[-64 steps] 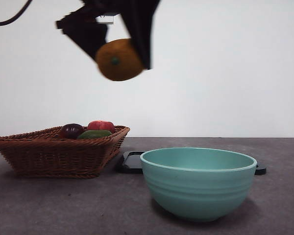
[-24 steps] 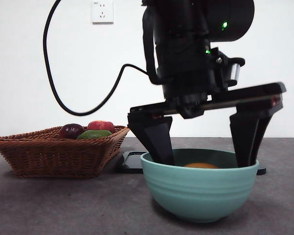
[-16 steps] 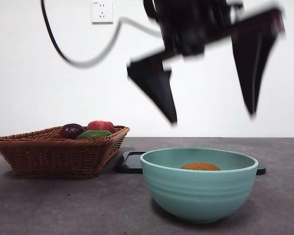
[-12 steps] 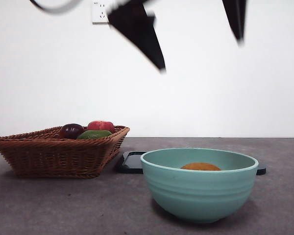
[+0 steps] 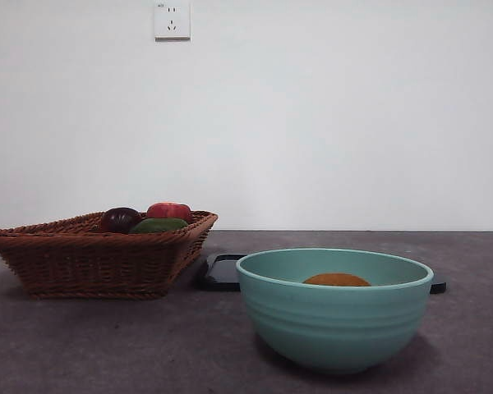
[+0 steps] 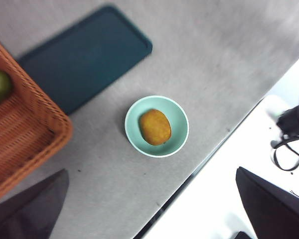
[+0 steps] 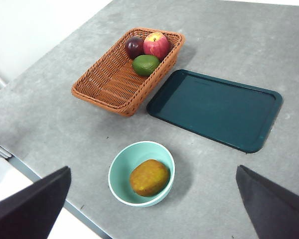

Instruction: Pick up the wifruite, put it on the bowl, pick up the plate, put it on desk

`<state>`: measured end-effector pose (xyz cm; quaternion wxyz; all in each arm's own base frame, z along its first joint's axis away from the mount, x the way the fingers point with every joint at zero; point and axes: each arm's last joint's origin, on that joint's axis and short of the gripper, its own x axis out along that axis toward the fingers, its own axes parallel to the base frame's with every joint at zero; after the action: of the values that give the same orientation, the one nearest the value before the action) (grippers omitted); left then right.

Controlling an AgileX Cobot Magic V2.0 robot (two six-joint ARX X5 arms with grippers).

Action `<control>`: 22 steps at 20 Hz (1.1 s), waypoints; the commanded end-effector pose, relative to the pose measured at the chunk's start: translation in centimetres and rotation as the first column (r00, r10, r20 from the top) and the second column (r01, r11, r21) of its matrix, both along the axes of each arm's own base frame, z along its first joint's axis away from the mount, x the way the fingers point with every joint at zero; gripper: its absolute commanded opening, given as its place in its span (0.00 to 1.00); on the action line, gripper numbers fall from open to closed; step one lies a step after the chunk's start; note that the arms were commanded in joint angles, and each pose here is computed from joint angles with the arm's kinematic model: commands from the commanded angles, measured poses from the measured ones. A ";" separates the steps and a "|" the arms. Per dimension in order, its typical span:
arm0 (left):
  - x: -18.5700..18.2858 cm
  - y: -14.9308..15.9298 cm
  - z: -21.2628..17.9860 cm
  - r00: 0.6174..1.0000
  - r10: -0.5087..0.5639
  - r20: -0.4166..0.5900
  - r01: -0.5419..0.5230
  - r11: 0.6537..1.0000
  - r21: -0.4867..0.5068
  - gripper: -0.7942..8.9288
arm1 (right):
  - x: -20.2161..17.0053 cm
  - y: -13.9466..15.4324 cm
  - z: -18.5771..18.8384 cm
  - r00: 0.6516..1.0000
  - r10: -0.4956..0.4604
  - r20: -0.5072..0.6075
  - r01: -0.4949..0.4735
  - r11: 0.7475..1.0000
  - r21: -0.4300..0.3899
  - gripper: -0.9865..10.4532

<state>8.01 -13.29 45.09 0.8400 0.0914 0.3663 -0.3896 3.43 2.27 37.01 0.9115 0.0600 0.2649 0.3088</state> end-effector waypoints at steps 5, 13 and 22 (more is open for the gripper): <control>-4.8 8.4 -1.5 0.991 0.017 0.134 0.000 0.992 -0.128 0.63 | -0.2 -0.1 0.6 1.000 -0.016 0.004 0.016 0.999 0.032 0.66; -8.1 14.4 -7.0 0.975 0.095 0.201 -0.026 0.946 -0.322 0.63 | -0.3 -0.1 0.4 1.000 -0.018 -0.019 0.019 0.999 0.026 0.66; -8.2 14.5 -8.8 0.977 0.091 0.190 -0.030 0.953 -0.301 0.63 | 0.6 0.2 -0.6 0.983 -0.035 -0.183 0.032 0.999 -0.020 0.64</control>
<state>-0.11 1.04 35.92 0.8894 -0.0032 0.2285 -0.3959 3.76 2.37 35.98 0.8891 0.0795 0.3511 0.2826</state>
